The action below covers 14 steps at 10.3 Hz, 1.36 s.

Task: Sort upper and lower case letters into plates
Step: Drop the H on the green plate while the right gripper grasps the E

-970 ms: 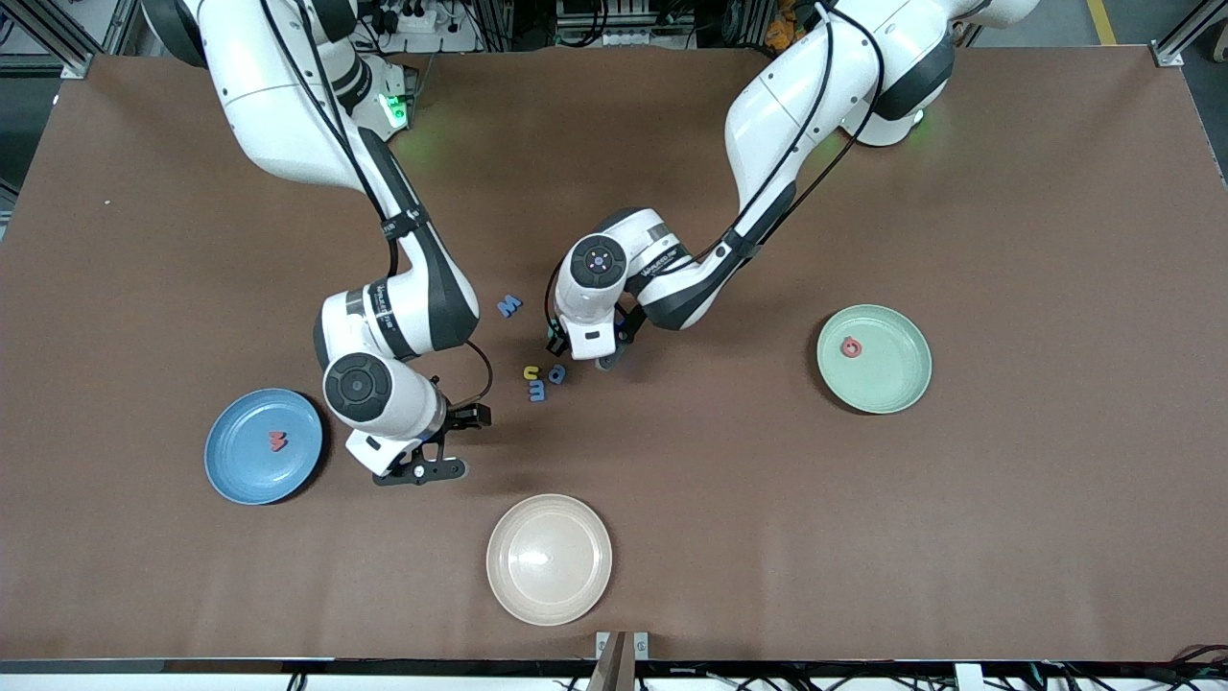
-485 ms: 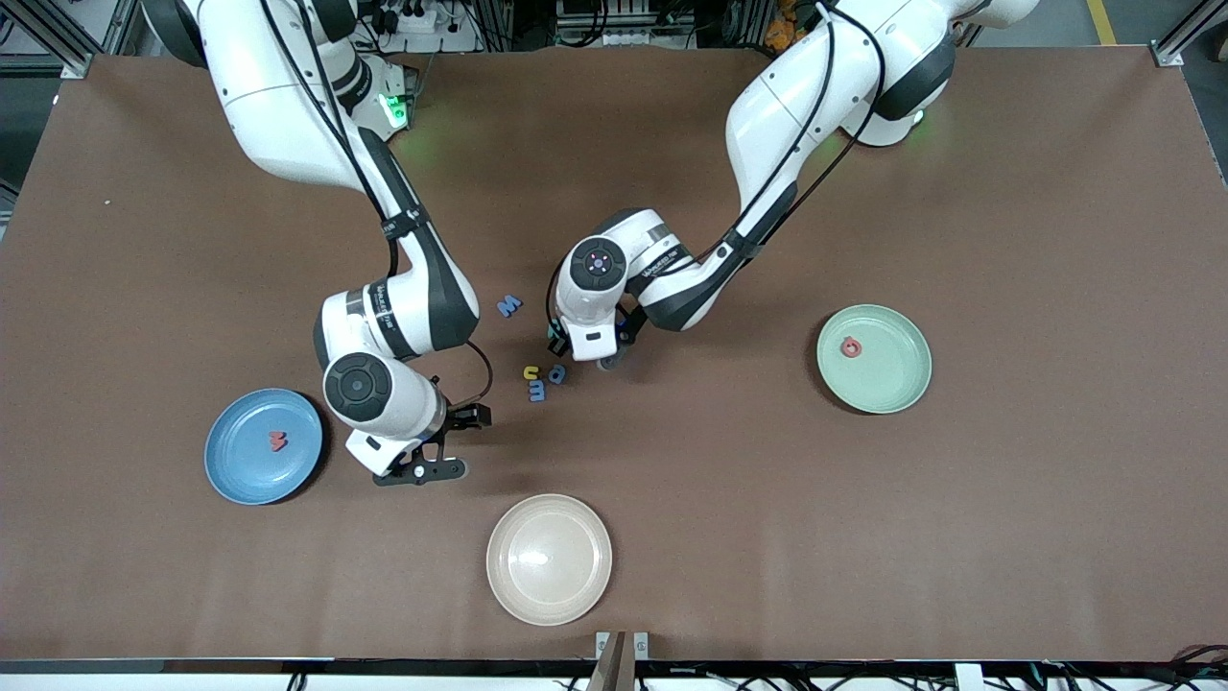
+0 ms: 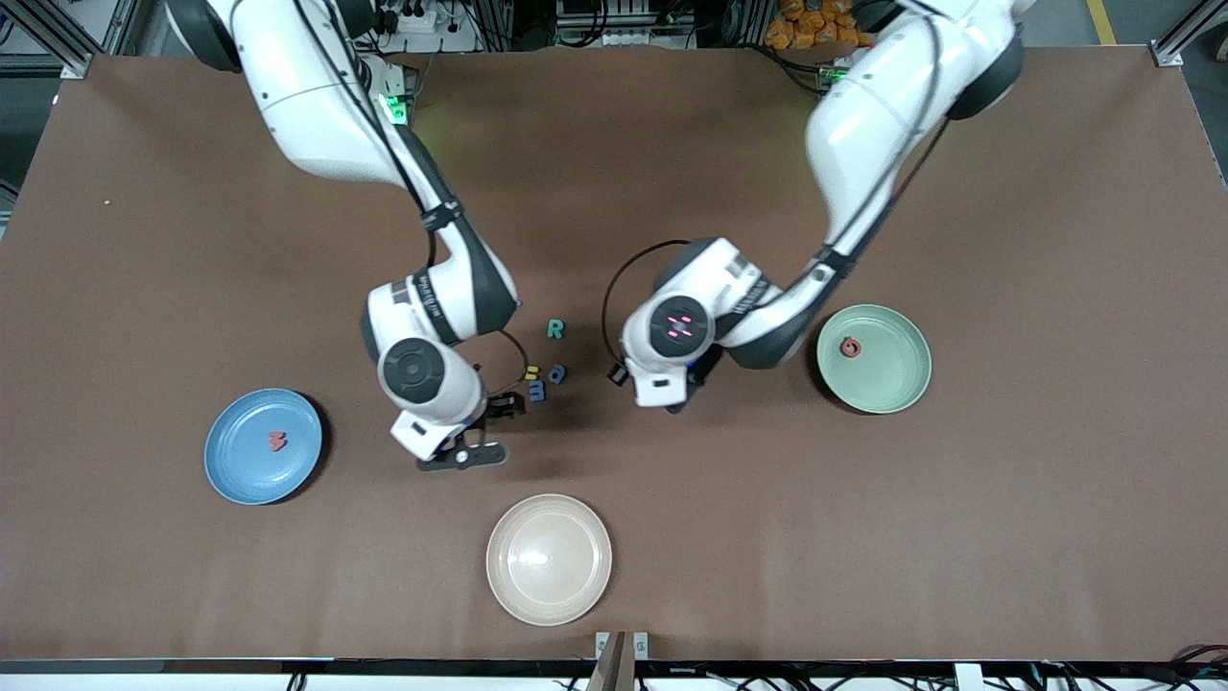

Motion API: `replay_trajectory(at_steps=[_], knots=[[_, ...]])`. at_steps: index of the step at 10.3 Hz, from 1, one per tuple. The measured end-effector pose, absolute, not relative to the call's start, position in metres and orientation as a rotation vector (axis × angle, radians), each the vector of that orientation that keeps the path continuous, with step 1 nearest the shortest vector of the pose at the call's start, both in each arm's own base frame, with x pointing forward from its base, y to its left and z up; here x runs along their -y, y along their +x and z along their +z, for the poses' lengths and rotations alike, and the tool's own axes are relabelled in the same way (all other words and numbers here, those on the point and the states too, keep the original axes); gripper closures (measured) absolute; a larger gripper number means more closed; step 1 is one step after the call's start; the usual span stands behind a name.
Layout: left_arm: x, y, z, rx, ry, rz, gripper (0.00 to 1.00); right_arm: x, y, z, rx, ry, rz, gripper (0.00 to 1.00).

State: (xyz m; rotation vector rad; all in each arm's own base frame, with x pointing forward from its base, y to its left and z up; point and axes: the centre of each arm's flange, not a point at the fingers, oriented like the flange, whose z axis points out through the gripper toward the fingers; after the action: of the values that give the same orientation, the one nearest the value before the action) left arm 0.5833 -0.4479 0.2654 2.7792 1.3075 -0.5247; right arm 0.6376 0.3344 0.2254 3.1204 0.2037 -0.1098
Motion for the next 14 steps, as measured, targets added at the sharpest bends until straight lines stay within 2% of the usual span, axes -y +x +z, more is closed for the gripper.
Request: replay_trajectory(at_steps=[2,5,10,14], knots=[[0.381,0.600,0.285,-1.147,2.857,-0.659,0.67,-0.369,0.611,0.202,-0.213,3.122,-0.062,0.00],[0.321,0.582,0.289,-0.847,2.986,-0.679,0.67,-0.382,0.584,0.171,-0.243,3.121,-0.017,0.00],[0.183,0.554,0.299,-0.321,3.101,-0.545,0.67,-0.374,0.586,0.168,-0.126,3.132,0.019,0.00],[0.100,0.510,0.236,-0.041,3.063,-0.400,0.67,-0.371,0.587,0.167,-0.110,3.130,0.019,0.00]])
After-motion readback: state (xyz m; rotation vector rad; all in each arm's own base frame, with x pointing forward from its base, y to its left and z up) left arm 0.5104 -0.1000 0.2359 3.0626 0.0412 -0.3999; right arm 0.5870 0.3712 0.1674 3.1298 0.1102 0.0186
